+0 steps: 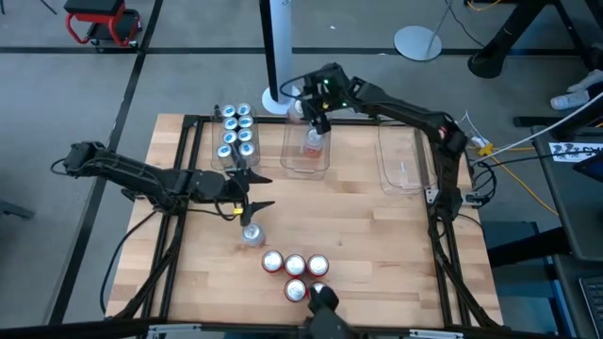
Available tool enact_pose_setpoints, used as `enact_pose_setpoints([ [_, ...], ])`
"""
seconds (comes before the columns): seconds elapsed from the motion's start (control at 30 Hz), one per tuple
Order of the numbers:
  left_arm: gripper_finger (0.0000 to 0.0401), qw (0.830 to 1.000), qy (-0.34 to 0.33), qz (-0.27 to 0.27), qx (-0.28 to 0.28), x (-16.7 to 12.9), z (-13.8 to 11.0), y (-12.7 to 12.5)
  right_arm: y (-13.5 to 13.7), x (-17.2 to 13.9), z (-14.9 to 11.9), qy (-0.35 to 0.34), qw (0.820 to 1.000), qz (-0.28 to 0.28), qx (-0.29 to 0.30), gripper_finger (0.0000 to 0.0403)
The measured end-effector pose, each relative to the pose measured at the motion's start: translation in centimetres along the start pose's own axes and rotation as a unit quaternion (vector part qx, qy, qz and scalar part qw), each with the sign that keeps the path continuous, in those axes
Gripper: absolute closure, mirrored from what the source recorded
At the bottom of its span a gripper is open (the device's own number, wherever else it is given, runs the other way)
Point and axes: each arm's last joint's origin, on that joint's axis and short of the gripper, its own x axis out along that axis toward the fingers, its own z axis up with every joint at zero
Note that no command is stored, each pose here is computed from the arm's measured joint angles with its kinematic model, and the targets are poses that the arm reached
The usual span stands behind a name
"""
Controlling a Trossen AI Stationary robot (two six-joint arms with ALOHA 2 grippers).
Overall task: Sort soda cans
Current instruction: Put the pink-white soda can into the middle transparent bin
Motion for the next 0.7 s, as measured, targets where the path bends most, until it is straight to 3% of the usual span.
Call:
enact_pose_setpoints([
  [0.33,0.0100,1.000,-0.002,0.000,-0.001,0.0,0.1,0.0,1.2,4.2,-2.4,0.016,0.999,0.025,0.012,0.0118],
  [0.7,0.0100,1.000,-0.004,0.000,-0.001,0.0,0.1,0.0,1.6,5.6,-4.5,0.027,0.998,0.048,0.035,0.0118],
])
